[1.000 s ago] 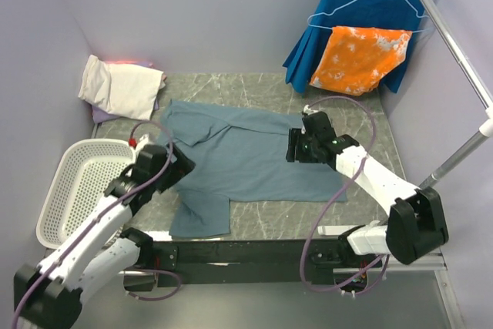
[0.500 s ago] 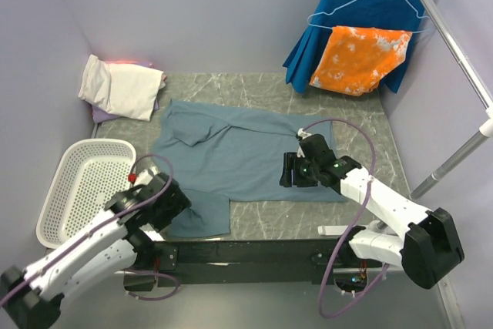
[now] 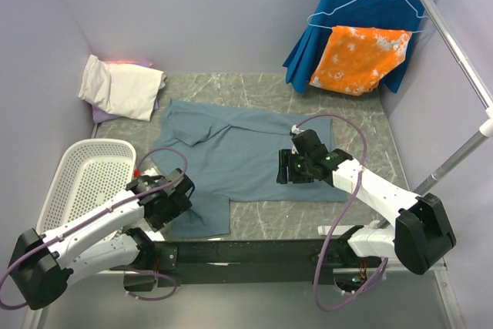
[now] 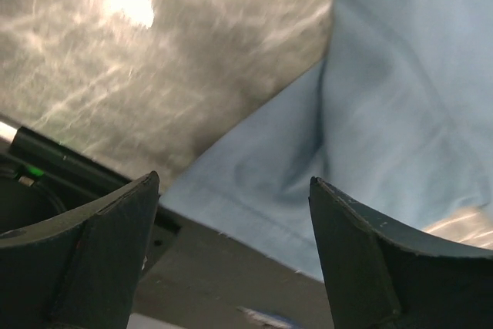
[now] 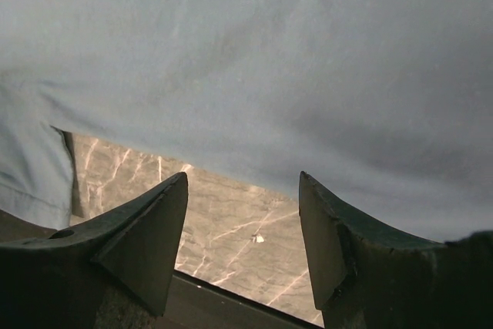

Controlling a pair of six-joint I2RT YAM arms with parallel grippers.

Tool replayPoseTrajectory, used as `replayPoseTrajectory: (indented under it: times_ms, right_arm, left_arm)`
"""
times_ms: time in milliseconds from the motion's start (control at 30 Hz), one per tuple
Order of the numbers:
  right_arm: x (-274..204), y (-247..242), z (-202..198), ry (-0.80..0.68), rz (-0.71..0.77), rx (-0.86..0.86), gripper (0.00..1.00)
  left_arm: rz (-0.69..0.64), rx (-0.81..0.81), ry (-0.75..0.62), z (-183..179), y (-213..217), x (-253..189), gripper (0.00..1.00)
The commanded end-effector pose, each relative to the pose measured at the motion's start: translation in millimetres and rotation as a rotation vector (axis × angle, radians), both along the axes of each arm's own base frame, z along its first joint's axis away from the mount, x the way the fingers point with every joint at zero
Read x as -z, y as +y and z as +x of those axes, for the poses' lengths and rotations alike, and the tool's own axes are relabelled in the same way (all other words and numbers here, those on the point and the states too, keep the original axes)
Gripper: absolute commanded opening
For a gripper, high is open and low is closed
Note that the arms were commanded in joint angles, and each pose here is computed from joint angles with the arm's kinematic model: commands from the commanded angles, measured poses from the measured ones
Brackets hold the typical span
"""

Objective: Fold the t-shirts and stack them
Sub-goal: Grap the side of the flattened tshirt closest away from the robot with both arms

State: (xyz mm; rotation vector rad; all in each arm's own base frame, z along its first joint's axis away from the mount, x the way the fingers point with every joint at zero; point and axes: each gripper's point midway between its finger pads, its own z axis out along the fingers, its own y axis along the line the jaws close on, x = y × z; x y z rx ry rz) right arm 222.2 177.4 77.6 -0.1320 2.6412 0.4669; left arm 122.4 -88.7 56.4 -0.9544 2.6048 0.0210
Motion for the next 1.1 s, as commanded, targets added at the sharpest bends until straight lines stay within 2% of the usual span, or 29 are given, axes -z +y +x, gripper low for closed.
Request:
replayPoseTrajectory:
  times_ms: [0, 167, 333, 400, 600, 800, 900, 1000, 1033, 1067]
  right_arm:
    - [-13, 0, 9, -0.041, -0.021, -0.001, 0.66]
    - [-9, -1, 10, -0.029, -0.031, 0.010, 0.67]
    - [-11, -2, 10, -0.030, -0.034, 0.014, 0.67]
    - [-13, -3, 10, -0.034, -0.036, 0.014, 0.67]
    - [-16, -3, 10, -0.046, -0.032, 0.015, 0.67]
    - [-18, -4, 11, -0.055, -0.042, 0.004, 0.68]
    - [-18, -5, 12, -0.054, -0.047, 0.003, 0.68]
    - [-15, -5, 12, -0.045, -0.050, 0.009, 0.68]
    - [-14, -6, 12, -0.044, -0.057, 0.020, 0.68]
    - [-13, -8, 13, -0.044, -0.066, 0.031, 0.67]
  left_arm:
    - [-0.040, 0.012, 0.041, -15, -9, 3, 0.83]
    - [-0.027, 0.050, 0.066, -18, -12, 5, 0.70]
    - [0.004, 0.085, 0.104, -21, -12, 8, 0.74]
    - [0.013, 0.089, 0.113, -20, -12, 9, 0.79]
    - [0.020, 0.098, 0.136, -14, -22, 15, 0.81]
    - [-0.043, 0.081, 0.156, -17, -34, 35, 0.73]
    - [-0.058, 0.046, 0.140, -19, -30, 36, 0.63]
    - [-0.063, 0.035, 0.140, -23, -27, 37, 0.45]
    - [-0.063, 0.027, 0.139, -24, -26, 36, 0.28]
    - [-0.067, 0.027, 0.131, -23, -25, 35, 0.19]
